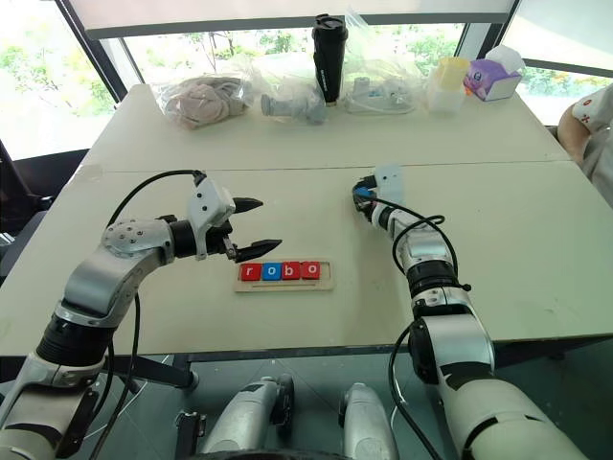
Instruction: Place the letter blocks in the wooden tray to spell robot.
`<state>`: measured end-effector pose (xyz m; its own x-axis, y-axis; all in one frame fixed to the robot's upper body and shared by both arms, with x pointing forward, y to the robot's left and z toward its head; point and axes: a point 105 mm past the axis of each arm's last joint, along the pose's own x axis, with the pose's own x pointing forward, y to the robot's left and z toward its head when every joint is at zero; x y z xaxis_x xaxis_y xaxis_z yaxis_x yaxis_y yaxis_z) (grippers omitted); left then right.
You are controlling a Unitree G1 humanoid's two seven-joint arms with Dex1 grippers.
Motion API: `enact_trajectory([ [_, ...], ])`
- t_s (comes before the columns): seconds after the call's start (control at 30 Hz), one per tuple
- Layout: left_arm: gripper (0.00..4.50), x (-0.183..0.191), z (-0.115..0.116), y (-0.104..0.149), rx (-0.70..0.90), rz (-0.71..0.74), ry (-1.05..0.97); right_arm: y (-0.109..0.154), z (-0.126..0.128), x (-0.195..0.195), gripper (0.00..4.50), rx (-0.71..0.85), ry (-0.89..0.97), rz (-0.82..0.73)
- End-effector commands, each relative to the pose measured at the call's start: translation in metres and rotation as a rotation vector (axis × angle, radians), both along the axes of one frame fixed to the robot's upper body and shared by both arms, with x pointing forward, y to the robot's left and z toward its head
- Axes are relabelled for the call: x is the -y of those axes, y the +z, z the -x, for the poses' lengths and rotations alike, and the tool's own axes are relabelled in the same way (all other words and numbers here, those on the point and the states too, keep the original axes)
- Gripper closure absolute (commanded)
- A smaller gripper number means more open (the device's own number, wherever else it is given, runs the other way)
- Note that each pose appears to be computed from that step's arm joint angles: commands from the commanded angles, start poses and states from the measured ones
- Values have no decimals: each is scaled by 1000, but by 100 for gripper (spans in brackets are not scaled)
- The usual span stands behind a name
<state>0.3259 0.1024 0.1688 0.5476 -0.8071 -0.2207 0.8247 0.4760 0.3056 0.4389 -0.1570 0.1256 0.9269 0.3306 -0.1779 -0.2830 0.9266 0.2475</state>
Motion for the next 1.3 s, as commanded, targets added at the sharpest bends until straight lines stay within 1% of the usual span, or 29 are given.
enact_trajectory([
  [0.03,0,-4,2,9,38,5,4,52,32,2,332,0,61,-378],
  [0.1,0,-5,3,8,34,3,1,53,55,1,332,-73,91,-517],
  [0.17,0,-6,4,8,28,5,-10,49,79,6,332,-137,64,-654],
  [0.23,0,-7,8,11,6,19,-36,40,101,10,332,-180,16,-726],
  [0.3,0,-6,20,12,-32,14,-97,31,122,12,332,-229,-36,-765],
  [0.4,0,-7,35,12,-76,-3,-164,29,143,12,332,-306,-86,-827],
  [0.43,0,-8,43,11,-103,-25,-201,28,151,10,332,-331,-95,-876],
  [0.5,0,-10,51,10,-130,-61,-239,26,160,7,332,-366,-135,-964],
  [0.57,0,-11,49,12,-128,-68,-237,14,163,7,332,-429,-217,-1026],
  [0.67,0,-9,43,14,-112,-64,-227,2,168,3,332,-495,-274,-1052],
  [0.77,0,-6,42,13,-109,-58,-231,-6,174,1,332,-529,-310,-1070],
  [0.83,0,-5,42,11,-108,-62,-230,-11,177,3,229,-546,-331,-1057],
  [0.87,0,-5,42,10,-107,-65,-229,-13,178,4,189,-552,-335,-1050],
  [0.9,0,-5,41,10,-107,-66,-228,-17,179,6,140,-570,-359,-1046],
  [0.93,0,-4,41,10,-106,-66,-227,-19,180,8,83,-581,-377,-1044],
  [1.0,0,-4,40,9,-103,-65,-222,-19,180,19,9,-556,-403,-1026],
  [1.07,0,-3,40,9,-101,-64,-220,-4,180,25,9,-449,-314,-961],
  [1.13,0,-2,40,8,-100,-62,-220,-2,190,31,9,-417,-213,-809],
  [1.2,0,-1,39,8,-98,-60,-219,-4,198,50,9,-420,-167,-674],
  [1.23,0,-1,38,8,-98,-59,-219,1,200,59,9,-409,-135,-608],
  [1.3,0,-1,38,8,-99,-59,-220,17,200,77,9,-351,-82,-368],
])
